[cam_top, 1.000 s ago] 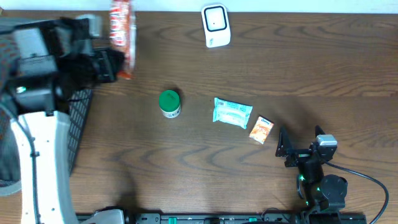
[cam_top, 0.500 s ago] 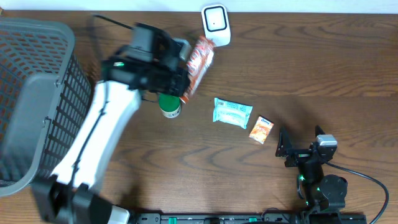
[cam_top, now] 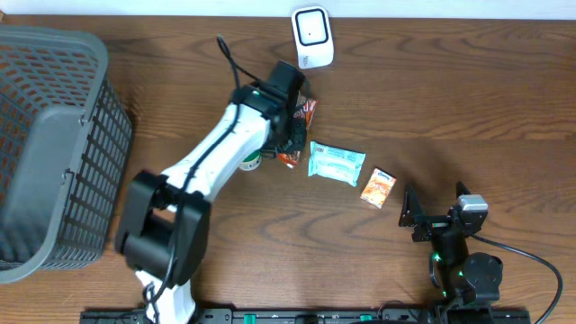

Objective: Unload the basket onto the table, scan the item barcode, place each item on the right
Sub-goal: 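Lift the TOP bar out of the basket toward the table center, then lower the TOP bar onto the table left of the wipes, release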

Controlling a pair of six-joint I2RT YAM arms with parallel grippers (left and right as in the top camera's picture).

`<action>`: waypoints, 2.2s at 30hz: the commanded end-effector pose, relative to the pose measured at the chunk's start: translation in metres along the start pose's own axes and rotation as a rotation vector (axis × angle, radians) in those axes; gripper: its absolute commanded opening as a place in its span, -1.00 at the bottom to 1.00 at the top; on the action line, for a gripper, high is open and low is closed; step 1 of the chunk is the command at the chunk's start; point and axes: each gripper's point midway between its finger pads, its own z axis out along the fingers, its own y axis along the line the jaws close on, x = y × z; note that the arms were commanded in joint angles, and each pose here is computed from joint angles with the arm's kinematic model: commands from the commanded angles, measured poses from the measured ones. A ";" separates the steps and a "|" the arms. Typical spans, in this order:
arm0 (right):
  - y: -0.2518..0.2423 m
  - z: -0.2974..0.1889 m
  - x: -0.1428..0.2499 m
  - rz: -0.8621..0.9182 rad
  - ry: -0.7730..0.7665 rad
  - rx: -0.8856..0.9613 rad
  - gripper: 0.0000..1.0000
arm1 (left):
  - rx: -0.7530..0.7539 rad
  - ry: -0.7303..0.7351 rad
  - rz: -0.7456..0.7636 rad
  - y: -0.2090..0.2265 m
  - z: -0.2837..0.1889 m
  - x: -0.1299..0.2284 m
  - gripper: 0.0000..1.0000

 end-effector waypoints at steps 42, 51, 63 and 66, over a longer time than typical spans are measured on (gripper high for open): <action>0.002 0.000 0.002 -0.016 0.006 -0.010 0.98 | -0.224 -0.058 -0.186 0.026 0.022 0.034 -0.84; 0.002 0.000 0.002 -0.016 0.006 -0.010 0.98 | -0.152 -0.226 -0.183 0.011 -0.042 0.013 -0.04; 0.002 0.000 0.002 -0.016 0.006 -0.010 0.99 | -0.089 -0.314 -0.183 -0.001 -0.053 -0.006 0.96; 0.002 0.000 0.002 -0.016 0.006 -0.010 0.98 | -0.054 -0.358 -0.175 -0.010 -0.056 -0.017 0.96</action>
